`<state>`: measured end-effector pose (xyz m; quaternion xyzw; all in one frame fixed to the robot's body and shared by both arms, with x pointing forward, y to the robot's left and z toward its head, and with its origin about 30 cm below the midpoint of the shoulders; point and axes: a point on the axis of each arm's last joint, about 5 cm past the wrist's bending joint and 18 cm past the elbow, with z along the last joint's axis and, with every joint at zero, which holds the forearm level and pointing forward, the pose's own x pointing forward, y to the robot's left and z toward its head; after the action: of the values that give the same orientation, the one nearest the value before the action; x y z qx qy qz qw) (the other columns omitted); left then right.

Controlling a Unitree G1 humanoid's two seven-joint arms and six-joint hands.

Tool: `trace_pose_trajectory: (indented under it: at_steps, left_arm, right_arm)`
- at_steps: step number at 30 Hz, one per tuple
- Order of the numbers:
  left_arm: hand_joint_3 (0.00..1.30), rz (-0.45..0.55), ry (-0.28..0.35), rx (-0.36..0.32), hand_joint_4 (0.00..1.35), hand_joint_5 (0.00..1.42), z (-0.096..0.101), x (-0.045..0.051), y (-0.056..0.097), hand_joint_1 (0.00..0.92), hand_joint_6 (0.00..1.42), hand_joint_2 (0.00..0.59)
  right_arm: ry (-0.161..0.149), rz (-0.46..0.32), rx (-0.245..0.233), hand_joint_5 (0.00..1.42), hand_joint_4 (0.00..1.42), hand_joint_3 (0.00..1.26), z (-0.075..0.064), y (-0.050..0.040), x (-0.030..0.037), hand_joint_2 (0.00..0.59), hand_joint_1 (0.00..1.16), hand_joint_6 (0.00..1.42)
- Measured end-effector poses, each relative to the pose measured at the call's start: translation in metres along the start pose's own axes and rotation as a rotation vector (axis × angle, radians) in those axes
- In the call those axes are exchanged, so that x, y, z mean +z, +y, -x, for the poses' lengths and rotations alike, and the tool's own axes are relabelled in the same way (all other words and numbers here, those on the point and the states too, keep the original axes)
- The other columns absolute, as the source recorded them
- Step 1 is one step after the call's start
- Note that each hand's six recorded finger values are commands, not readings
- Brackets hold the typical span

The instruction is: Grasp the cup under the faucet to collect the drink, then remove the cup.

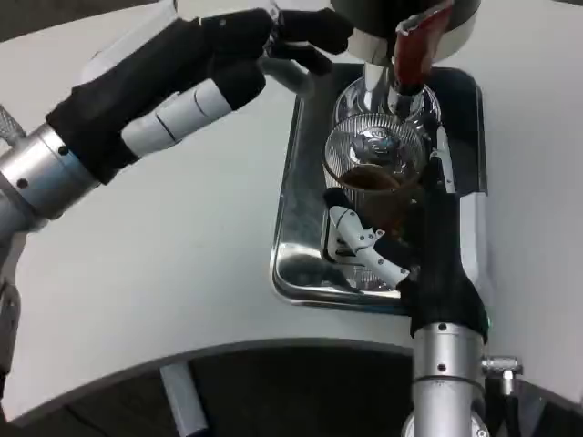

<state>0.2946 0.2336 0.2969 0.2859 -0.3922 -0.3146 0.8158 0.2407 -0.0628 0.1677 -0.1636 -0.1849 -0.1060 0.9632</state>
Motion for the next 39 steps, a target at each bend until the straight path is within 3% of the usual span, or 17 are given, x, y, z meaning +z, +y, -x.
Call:
trace_pose_trajectory:
  at_steps: [14, 39]
  left_arm:
    - [0.32, 0.008, 0.036, 0.022, 0.29, 0.32, 0.012, -0.0026, 0.001, 0.0, 0.41, 0.136]
    - [0.33, 0.025, 0.099, 0.003, 0.31, 0.33, 0.033, -0.0051, -0.01, 0.0, 0.41, 0.138]
  right_arm:
    - [-0.012, -0.012, -0.019, 0.32, 0.29, 0.27, -0.003, 0.0056, -0.0021, 0.246, 0.72, 0.35]
    - [-0.025, -0.022, -0.076, 0.42, 0.4, 0.39, 0.004, 0.0049, -0.0068, 0.248, 0.74, 0.45]
